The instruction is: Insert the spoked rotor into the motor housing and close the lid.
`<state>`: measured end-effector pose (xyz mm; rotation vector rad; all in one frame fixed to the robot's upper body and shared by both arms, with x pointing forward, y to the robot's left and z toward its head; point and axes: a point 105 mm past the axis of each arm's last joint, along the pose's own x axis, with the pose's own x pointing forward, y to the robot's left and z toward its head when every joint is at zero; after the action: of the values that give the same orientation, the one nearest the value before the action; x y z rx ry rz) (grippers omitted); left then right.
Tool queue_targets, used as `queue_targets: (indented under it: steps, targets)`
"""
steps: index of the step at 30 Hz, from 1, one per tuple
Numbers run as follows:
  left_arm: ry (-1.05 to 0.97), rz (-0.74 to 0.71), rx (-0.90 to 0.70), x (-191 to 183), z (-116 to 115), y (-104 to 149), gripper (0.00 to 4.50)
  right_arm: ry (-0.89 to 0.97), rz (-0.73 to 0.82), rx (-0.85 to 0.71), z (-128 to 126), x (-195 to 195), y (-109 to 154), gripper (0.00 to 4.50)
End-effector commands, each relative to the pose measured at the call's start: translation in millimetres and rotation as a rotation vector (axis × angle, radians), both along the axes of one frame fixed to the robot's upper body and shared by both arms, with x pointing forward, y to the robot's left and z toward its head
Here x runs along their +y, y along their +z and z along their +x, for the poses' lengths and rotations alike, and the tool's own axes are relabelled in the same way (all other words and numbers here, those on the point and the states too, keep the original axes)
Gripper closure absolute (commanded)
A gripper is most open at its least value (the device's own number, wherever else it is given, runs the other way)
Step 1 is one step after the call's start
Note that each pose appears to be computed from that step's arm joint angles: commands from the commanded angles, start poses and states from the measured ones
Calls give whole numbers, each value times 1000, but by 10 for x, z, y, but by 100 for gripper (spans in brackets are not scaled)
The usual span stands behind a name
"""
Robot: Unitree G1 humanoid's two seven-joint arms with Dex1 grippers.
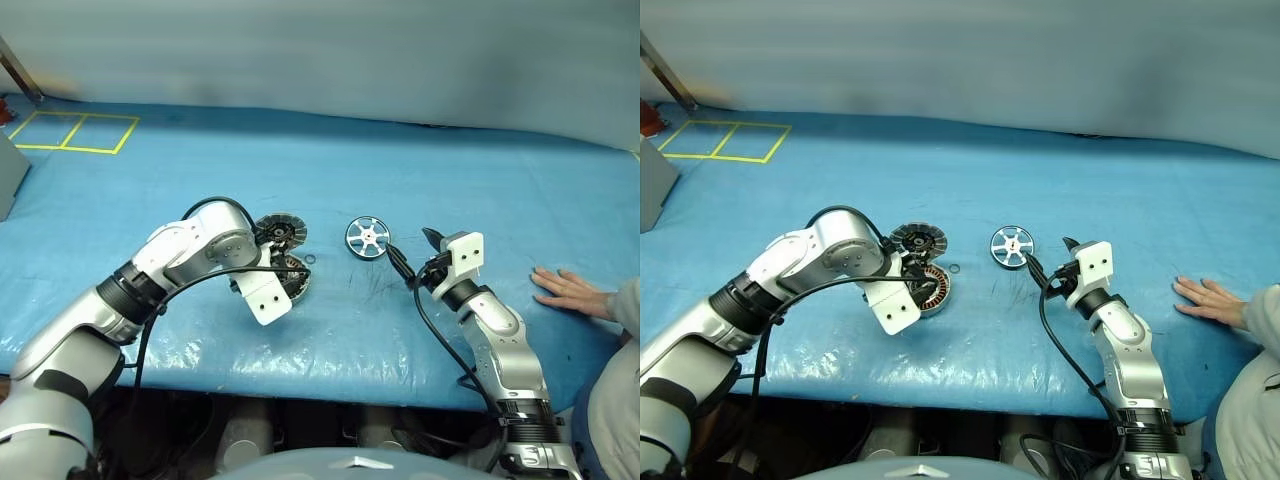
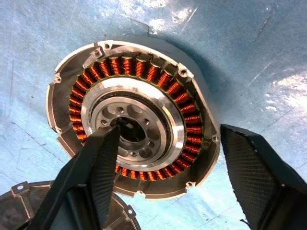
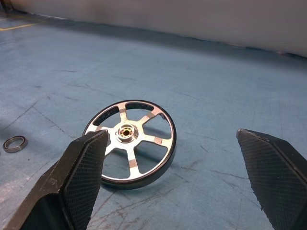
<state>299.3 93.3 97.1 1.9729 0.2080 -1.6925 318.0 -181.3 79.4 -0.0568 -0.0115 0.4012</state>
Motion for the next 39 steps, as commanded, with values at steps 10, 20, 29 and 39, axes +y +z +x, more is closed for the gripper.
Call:
queue_targets:
  steps: [10,20,29,39]
  targets:
    - [-16,-59,-55,126,-33,374,111,25,23,-53,12,56,148,0]
    - [364,-534,332,183,-287,456,111,210,44,32,-163,331,22,0]
    - [784,-1110,667,151,-461,206,111,319,28,95,-298,505,-70,0]
    - [993,-1442,701,263,-456,-142,111,338,-67,114,-248,585,-185,0]
